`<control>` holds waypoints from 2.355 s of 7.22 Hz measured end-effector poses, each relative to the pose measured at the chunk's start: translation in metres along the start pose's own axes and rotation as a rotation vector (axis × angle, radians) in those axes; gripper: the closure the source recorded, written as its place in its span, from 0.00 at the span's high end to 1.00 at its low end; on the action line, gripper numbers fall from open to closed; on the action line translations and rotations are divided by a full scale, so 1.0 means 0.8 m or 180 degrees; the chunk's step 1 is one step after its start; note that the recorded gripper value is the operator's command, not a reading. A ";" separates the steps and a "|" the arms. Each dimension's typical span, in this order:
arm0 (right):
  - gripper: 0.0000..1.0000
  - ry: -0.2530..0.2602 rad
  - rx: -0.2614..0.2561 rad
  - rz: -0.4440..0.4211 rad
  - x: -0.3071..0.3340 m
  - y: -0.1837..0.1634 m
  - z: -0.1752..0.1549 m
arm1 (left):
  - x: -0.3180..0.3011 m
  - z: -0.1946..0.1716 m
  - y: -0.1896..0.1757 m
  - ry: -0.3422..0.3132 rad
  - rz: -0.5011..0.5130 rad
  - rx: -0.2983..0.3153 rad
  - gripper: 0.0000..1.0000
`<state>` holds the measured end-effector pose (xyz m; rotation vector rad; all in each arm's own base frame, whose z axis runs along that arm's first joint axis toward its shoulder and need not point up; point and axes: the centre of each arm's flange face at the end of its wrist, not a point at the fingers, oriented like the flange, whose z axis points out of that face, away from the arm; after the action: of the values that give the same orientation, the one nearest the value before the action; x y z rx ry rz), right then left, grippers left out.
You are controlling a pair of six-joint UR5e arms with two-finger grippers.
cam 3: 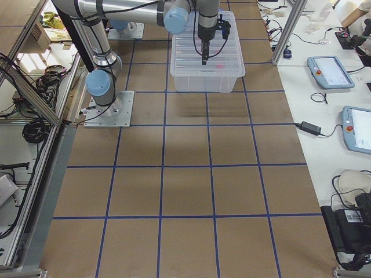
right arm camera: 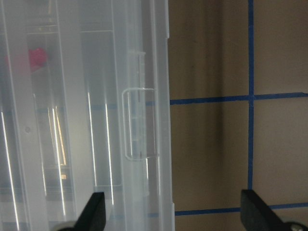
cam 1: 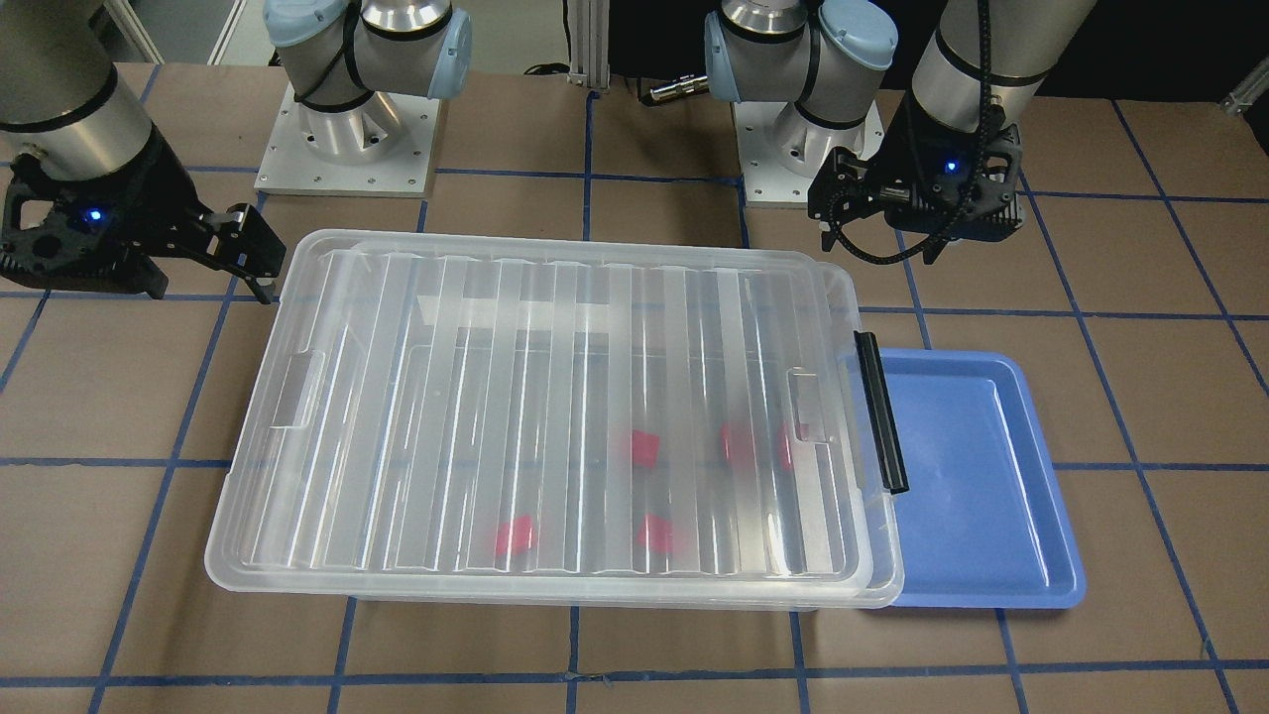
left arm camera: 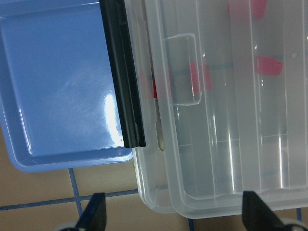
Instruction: Place red block in blue tray from box
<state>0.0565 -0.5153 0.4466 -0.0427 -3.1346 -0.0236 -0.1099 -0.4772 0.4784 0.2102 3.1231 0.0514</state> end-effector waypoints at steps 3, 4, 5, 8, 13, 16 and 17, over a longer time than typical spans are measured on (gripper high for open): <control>1.00 0.0024 0.0150 -0.0154 0.010 -0.001 0.080 | 0.000 0.002 -0.001 0.0000 -0.0001 -0.0008 1.00; 1.00 0.0030 0.0200 -0.0170 0.011 -0.004 0.094 | 0.000 0.002 -0.001 0.0000 -0.0002 -0.0012 1.00; 1.00 0.0033 0.0234 -0.0175 0.011 -0.010 0.104 | -0.001 0.003 -0.002 0.0001 -0.0006 -0.0013 1.00; 1.00 0.0036 0.0261 -0.0183 0.013 -0.022 0.120 | -0.003 0.004 -0.003 0.0000 -0.0007 -0.0019 1.00; 1.00 0.0061 0.0285 -0.0225 0.055 -0.031 0.126 | -0.004 0.009 -0.008 0.0006 0.0006 -0.0031 1.00; 1.00 0.0098 0.0323 -0.0338 0.101 -0.035 0.126 | -0.005 0.011 -0.009 0.0009 0.0017 -0.0045 1.00; 1.00 0.0113 0.0332 -0.0386 0.120 -0.035 0.125 | -0.006 0.012 -0.010 0.0010 0.0017 -0.0038 1.00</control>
<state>-0.0411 -0.5394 0.3465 0.1467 -3.0927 0.1369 -0.1065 -0.4857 0.4689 0.2185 3.1245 0.0705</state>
